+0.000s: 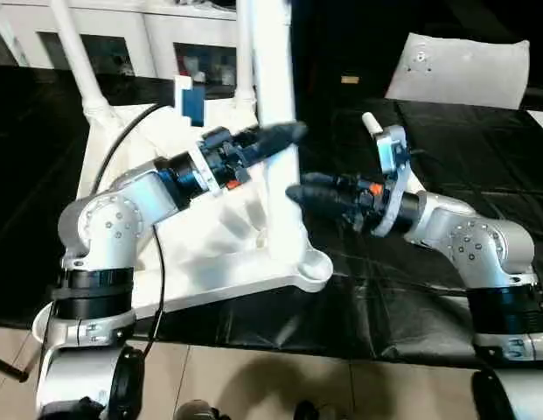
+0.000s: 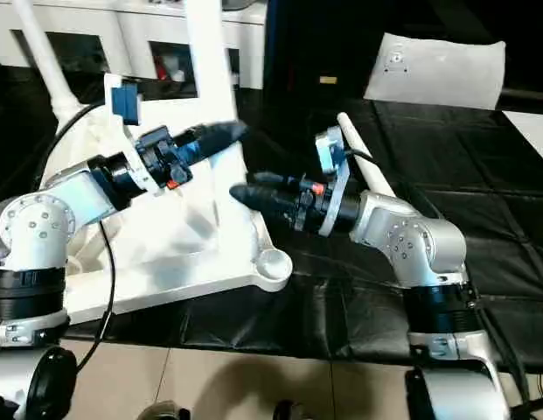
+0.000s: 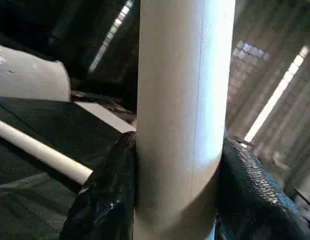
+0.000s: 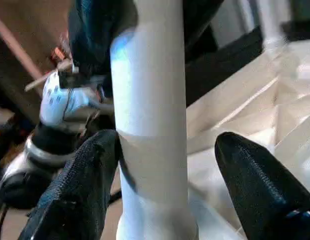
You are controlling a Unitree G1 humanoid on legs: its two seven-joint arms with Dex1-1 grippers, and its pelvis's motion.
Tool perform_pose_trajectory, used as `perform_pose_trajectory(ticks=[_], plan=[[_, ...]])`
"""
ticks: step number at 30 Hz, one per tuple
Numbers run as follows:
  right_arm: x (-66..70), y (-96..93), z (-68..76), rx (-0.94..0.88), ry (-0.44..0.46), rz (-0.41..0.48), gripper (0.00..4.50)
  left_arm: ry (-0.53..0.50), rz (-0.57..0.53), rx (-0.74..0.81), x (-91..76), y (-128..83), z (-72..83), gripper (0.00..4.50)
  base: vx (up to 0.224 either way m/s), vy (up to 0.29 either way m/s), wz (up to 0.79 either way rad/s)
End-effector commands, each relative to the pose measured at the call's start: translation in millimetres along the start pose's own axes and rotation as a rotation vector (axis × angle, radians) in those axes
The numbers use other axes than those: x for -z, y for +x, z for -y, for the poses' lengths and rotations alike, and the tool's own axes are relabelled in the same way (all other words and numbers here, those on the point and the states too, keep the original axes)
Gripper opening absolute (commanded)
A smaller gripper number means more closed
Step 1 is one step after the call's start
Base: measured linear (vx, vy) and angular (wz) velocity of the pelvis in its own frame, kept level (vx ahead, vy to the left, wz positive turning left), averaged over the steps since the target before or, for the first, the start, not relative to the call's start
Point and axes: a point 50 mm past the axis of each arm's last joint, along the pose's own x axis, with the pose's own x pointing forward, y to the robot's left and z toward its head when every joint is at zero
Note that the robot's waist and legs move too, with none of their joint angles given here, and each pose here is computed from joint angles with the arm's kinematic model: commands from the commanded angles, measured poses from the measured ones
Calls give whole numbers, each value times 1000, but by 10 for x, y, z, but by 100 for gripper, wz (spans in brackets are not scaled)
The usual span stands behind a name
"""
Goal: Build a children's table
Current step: Pick table leg
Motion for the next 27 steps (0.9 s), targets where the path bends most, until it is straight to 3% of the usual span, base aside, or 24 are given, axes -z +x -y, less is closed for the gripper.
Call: perform_pose_trajectory(ticks=[1,12,27], plan=[[1,18,-26,-14,-38,-56,332,31,-26,96,-21,69,107,185,0,0,0],[117,34,-96,-151,-97,-190,332,62,-130,310,55,150,267,185,0,0,0],[262,121,-204,-289,-134,-218,342,75,-163,379,92,245,297,185,0,0,0]])
